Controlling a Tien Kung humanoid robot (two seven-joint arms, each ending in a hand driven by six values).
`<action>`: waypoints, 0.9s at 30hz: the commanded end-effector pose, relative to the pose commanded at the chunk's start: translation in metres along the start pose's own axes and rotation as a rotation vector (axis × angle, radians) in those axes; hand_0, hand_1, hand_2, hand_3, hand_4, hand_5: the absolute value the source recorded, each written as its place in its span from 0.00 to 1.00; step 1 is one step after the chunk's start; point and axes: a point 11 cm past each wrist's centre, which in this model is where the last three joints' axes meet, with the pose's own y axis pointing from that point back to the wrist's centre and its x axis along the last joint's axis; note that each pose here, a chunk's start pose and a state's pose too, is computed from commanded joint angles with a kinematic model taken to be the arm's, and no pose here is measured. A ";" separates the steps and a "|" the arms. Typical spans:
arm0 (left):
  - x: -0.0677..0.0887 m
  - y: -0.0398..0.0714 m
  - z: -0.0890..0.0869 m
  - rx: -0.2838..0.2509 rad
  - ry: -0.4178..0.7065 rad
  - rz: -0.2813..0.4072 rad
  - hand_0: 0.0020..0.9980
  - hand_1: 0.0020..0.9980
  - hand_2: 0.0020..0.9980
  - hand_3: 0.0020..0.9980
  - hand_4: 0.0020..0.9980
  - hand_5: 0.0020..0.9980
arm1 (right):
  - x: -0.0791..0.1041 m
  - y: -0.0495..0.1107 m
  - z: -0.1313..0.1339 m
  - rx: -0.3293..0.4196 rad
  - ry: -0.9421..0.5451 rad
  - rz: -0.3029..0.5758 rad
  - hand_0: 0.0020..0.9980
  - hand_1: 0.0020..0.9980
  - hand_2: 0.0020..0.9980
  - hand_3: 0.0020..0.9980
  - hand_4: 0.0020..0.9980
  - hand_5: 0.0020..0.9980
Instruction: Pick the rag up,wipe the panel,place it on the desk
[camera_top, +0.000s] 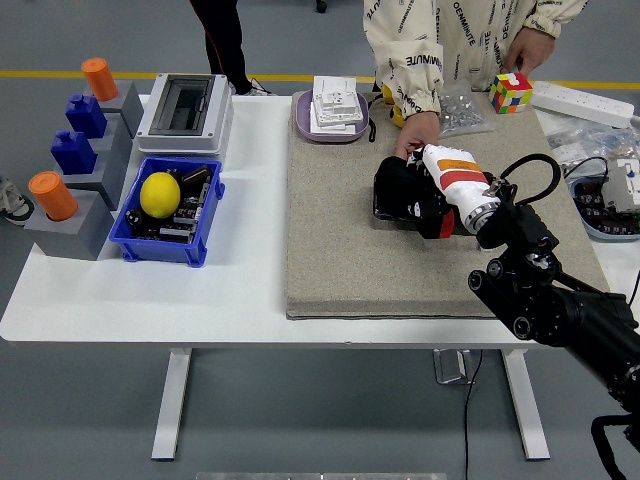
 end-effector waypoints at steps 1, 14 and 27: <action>0.000 0.000 0.000 0.000 0.001 0.000 0.64 0.69 0.73 0.57 0.60 0.47 | -0.001 0.000 0.000 0.000 0.000 -0.001 0.20 0.32 0.39 0.39 0.97 0.01; -0.001 0.000 0.001 -0.002 0.003 -0.002 0.64 0.69 0.73 0.56 0.60 0.47 | -0.003 0.001 -0.001 0.007 0.007 -0.009 0.20 0.32 0.39 0.39 0.97 0.01; -0.001 0.000 0.002 -0.003 0.005 -0.001 0.64 0.69 0.73 0.57 0.60 0.47 | -0.002 -0.001 -0.004 0.017 0.017 -0.011 0.20 0.32 0.39 0.39 0.97 0.01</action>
